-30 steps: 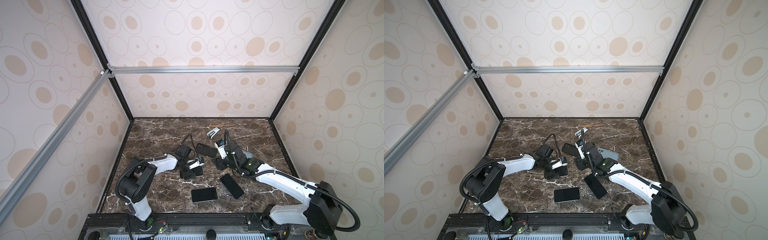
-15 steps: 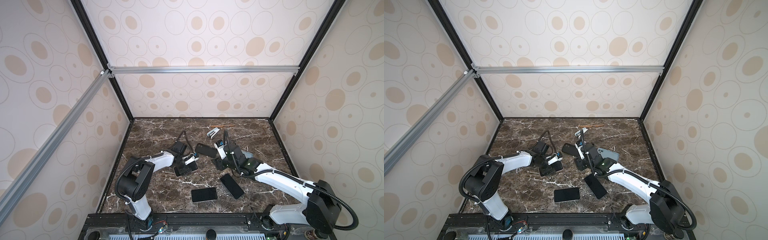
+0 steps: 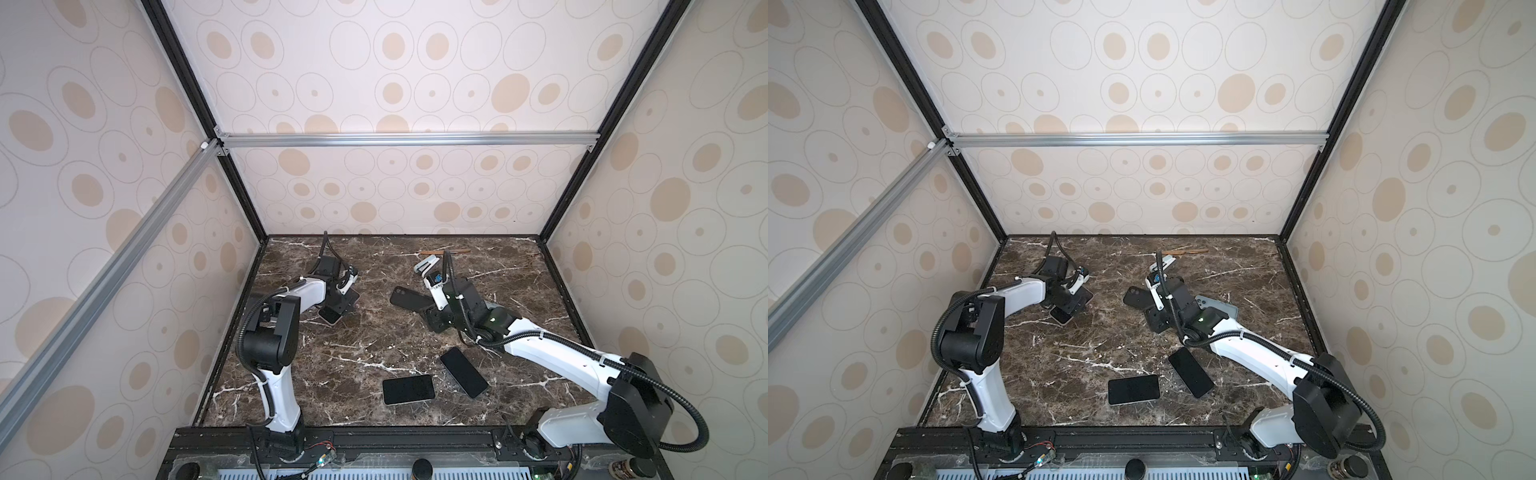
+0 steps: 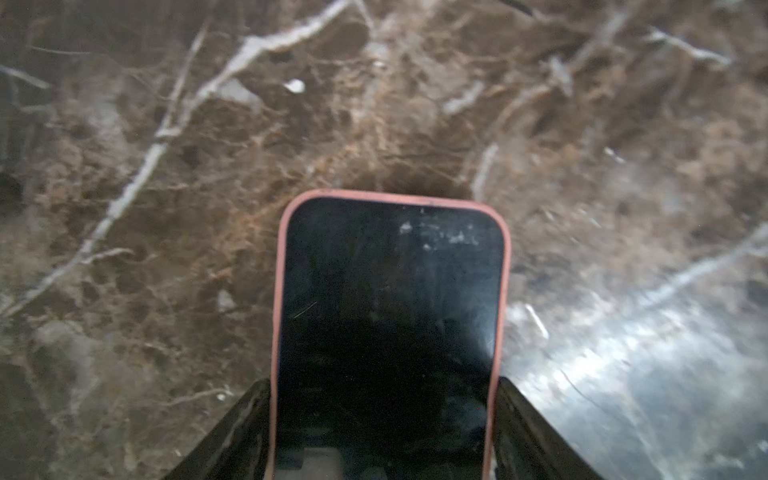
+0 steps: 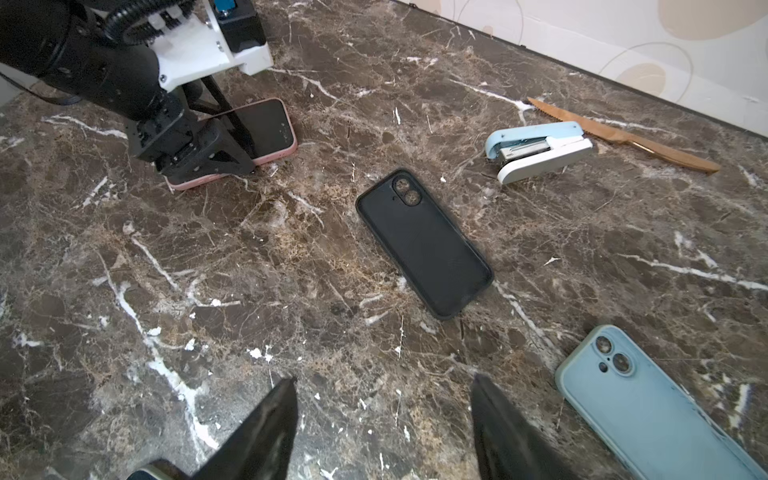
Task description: Put the phone into the phone case
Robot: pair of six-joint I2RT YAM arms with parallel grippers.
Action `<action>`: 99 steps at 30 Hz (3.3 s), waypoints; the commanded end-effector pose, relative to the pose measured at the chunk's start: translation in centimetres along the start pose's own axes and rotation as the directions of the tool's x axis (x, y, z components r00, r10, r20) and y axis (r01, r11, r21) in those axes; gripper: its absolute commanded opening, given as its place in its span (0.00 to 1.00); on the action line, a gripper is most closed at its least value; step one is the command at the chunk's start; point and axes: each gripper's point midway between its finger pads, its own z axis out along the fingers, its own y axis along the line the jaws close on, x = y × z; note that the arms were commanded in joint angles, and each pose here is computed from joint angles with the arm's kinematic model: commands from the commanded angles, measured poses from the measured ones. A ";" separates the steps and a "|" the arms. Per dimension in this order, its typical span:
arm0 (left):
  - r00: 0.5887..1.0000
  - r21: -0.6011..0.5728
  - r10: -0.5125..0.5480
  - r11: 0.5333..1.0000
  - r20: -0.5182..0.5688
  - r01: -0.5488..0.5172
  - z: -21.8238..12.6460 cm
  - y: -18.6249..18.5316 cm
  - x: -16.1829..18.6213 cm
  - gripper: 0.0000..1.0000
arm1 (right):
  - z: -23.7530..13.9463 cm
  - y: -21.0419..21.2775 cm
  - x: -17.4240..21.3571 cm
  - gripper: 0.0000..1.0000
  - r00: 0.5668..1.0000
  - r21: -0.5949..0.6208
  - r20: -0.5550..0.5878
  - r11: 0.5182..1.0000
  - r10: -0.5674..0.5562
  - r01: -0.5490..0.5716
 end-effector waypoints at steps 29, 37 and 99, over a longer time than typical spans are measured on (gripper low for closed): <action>0.991 -0.064 -0.124 0.991 -0.046 0.121 4.6 5.5 -4.0 0.81 | -1.8 -0.2 -1.4 0.70 0.999 0.013 -0.041 0.999 0.032 -0.031; 0.992 -0.087 -0.122 0.988 0.020 0.124 2.0 6.2 -5.8 0.84 | -1.7 0.3 -1.2 0.71 0.997 -0.015 -0.057 0.998 0.057 -0.058; 0.433 -0.127 0.570 0.694 0.698 -0.709 -21.8 -22.0 -1.6 0.99 | -4.5 -1.6 25.7 0.84 0.614 0.273 -0.662 0.902 0.429 -0.335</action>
